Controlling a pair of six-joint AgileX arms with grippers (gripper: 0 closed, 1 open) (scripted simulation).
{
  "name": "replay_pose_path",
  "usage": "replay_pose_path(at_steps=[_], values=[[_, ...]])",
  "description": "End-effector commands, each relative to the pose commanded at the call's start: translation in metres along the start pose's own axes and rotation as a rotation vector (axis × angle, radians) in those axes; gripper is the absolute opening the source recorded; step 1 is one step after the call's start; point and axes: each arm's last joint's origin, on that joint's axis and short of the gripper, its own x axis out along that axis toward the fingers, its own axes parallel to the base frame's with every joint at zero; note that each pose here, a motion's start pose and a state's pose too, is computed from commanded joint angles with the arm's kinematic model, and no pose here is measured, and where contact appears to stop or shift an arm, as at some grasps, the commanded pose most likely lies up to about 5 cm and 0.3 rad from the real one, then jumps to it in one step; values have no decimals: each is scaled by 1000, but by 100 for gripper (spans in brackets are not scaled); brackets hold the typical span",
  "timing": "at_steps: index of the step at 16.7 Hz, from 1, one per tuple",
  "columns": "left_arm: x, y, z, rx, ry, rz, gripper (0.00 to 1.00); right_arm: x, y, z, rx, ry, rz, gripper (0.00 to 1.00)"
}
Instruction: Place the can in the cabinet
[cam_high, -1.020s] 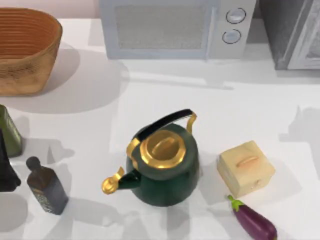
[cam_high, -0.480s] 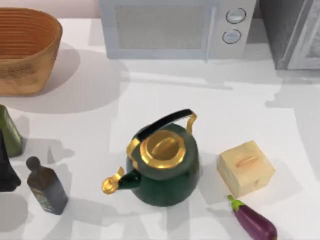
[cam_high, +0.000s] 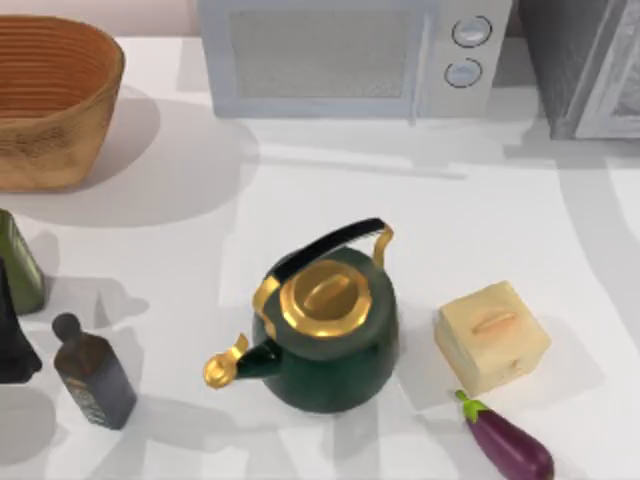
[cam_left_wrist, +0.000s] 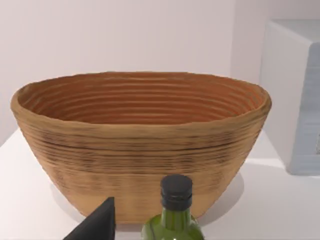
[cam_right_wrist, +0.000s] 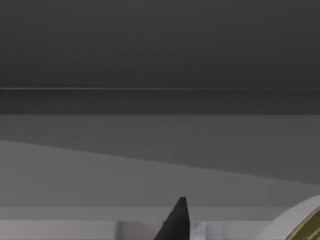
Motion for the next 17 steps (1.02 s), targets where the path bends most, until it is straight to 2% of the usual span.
replay_pose_path(at_steps=[5, 13, 17], values=[[0, 0, 0, 0, 0, 0, 100, 27, 11, 25, 3, -11, 2, 0], [0, 0, 0, 0, 0, 0, 100, 29, 10, 27, 5, -14, -1, 0], [0, 0, 0, 0, 0, 0, 100, 41, 12, 38, 7, -26, -1, 0]])
